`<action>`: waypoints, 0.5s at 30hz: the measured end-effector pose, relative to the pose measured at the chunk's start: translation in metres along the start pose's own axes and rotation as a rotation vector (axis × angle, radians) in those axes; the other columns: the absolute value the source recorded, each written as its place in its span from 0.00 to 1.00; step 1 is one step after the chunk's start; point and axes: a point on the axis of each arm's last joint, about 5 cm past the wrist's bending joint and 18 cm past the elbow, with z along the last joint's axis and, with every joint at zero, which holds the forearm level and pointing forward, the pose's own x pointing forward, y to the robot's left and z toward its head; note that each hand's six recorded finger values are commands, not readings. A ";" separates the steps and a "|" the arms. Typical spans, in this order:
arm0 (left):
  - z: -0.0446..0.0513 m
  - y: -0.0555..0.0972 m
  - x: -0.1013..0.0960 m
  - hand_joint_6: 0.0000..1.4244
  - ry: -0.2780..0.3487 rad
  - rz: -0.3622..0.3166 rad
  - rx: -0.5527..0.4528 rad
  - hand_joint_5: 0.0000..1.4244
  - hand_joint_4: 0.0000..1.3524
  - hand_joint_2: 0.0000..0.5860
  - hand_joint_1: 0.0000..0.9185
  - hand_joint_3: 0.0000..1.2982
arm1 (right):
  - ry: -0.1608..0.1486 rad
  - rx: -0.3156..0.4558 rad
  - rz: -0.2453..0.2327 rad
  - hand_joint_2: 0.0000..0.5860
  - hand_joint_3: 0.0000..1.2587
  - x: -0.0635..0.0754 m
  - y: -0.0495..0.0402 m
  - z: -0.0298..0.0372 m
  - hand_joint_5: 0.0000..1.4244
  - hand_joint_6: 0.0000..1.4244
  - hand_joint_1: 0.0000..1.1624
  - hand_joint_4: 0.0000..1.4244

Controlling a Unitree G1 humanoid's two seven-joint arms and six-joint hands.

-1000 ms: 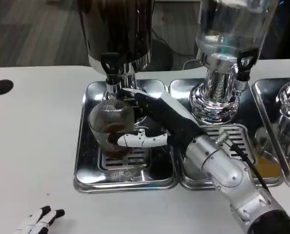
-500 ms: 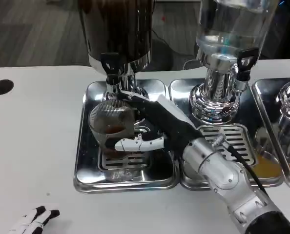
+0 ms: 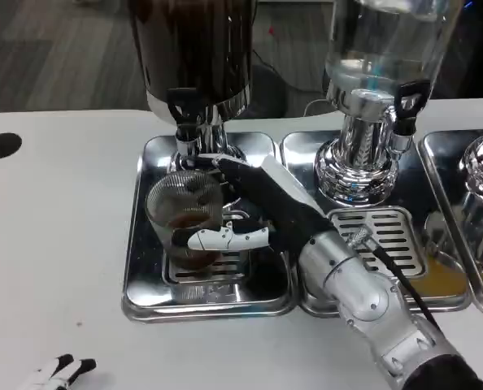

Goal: Grasp the cup under the faucet to collect the drink, then remove the cup.

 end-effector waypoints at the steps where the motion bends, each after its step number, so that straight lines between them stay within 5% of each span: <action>1: -0.0004 0.000 -0.001 0.24 0.003 -0.001 -0.003 0.06 0.06 0.08 0.00 0.14 | 0.000 0.001 -0.006 0.18 0.24 0.000 0.0011 0.0003 0.30 0.23 0.68 0.28; 15: -0.0030 0.001 -0.001 0.24 0.014 0.002 -0.016 0.06 0.06 0.08 0.00 0.14 | -0.001 0.007 -0.026 0.19 0.32 0.000 0.0025 0.0004 0.33 0.27 0.69 0.32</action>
